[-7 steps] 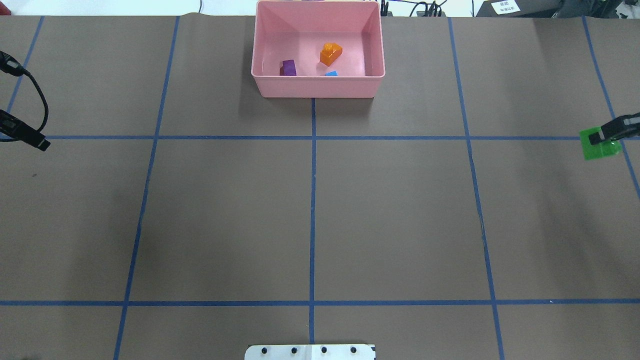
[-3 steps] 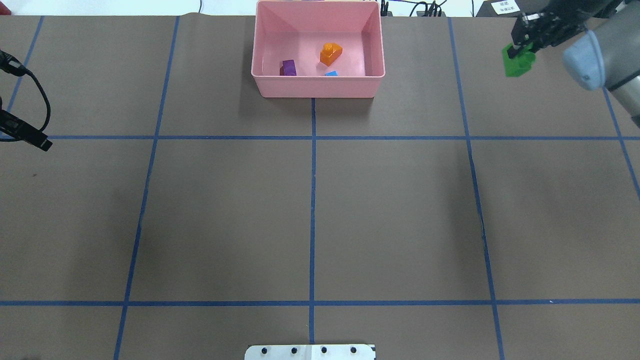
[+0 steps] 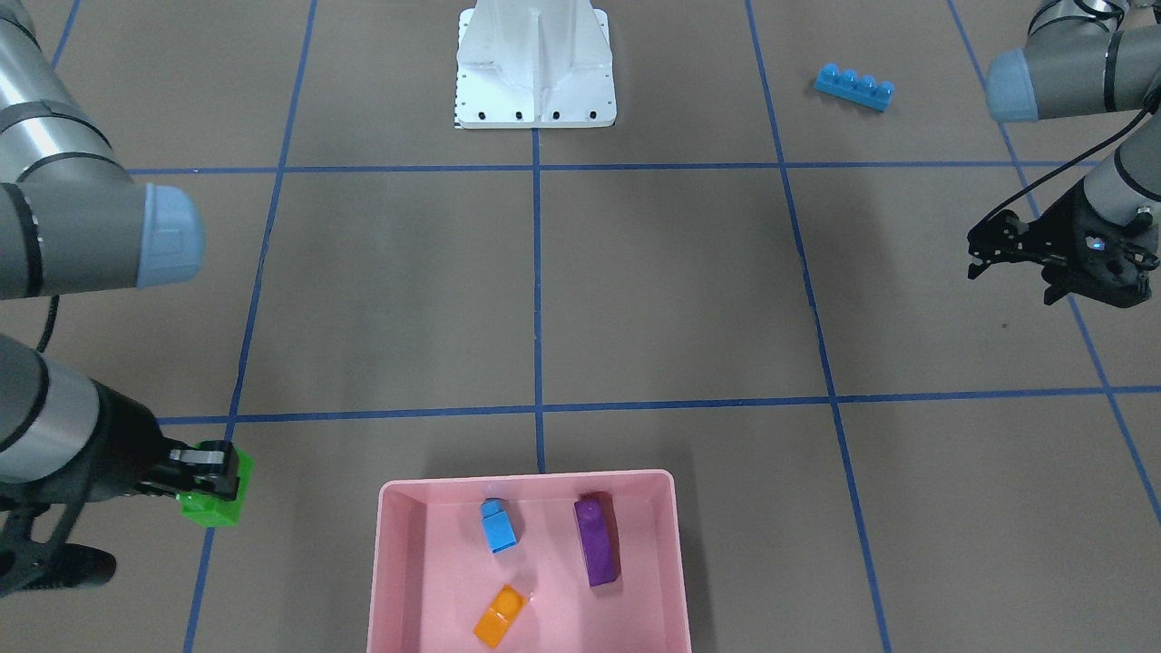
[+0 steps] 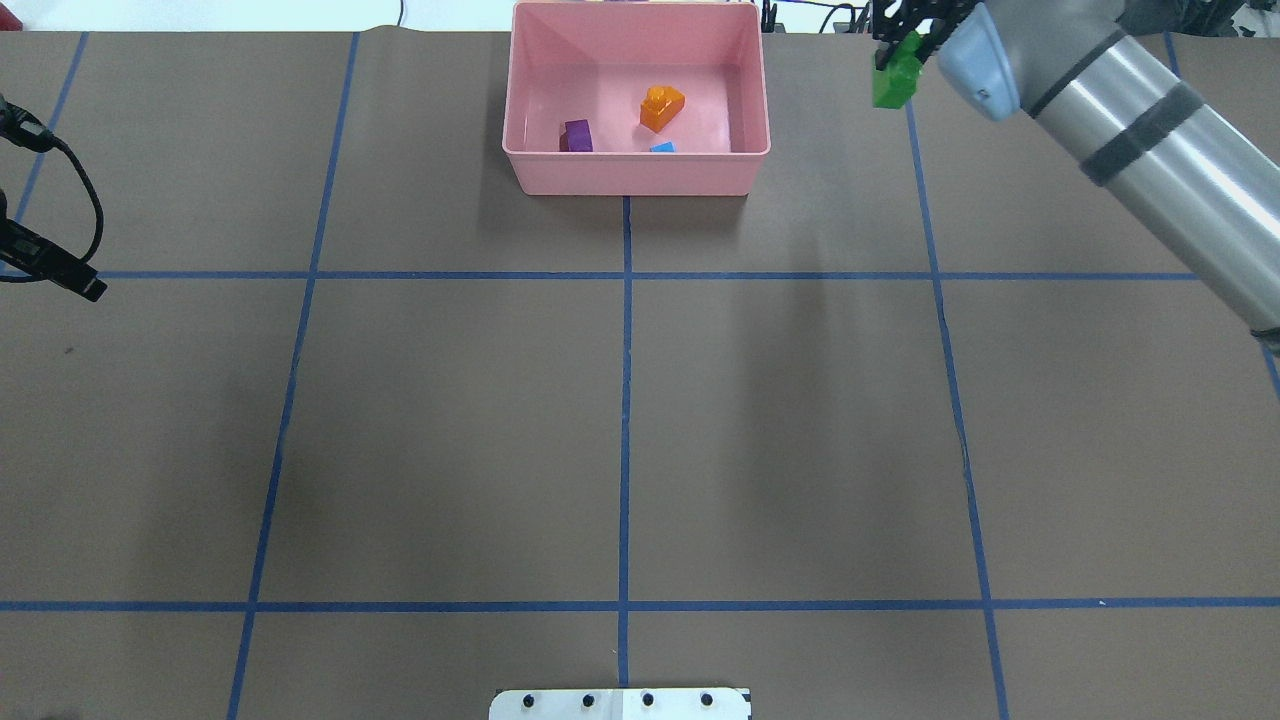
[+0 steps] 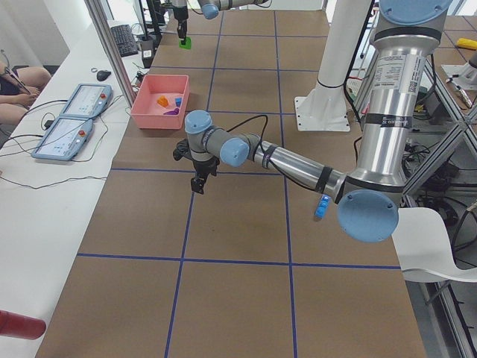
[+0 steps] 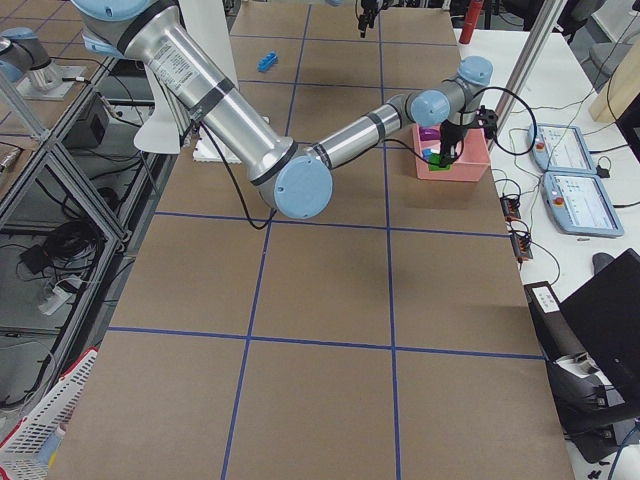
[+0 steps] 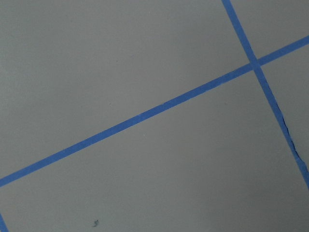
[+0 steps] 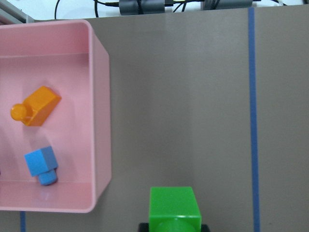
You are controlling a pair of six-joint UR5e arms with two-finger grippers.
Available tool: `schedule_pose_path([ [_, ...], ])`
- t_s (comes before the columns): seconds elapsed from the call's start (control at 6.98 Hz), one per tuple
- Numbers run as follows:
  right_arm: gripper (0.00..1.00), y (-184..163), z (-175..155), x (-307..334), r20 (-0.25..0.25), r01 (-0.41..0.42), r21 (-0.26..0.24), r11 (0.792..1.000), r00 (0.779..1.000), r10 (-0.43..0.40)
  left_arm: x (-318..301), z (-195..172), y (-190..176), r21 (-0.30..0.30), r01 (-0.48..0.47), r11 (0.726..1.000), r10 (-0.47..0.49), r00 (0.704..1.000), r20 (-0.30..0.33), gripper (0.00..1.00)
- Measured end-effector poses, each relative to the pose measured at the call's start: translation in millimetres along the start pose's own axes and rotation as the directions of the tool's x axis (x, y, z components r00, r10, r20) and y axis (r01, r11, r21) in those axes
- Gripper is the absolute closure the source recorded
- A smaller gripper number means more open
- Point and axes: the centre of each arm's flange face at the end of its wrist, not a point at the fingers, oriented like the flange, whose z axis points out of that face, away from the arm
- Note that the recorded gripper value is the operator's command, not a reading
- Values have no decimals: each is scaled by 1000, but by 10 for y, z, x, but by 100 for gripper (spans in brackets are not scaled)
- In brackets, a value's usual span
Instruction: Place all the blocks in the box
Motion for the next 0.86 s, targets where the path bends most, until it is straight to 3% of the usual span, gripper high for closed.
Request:
schedule_pose_path([
  [0.14, 100, -70, 127, -433, -20, -7, 20, 1000, 1000, 7, 2, -1, -4, 0, 0, 1000, 0, 1000, 0, 0],
  [0.57, 100, -138, 769, -1094, -17, -17, 113, 993, 1000, 19, 12, -12, -12, 3, -1, 1000, 1, 1000, -1, 0],
  [0.72, 87, -128, 864, -1190, -19, -20, 125, 992, 1000, 23, 11, -11, -11, 3, -1, 1000, 1, 1000, 0, 0],
  [0.86, 1, -103, 936, -1239, -25, -18, 128, 992, 999, 21, 8, -8, -8, 2, 0, 1000, 0, 1000, 0, 0],
])
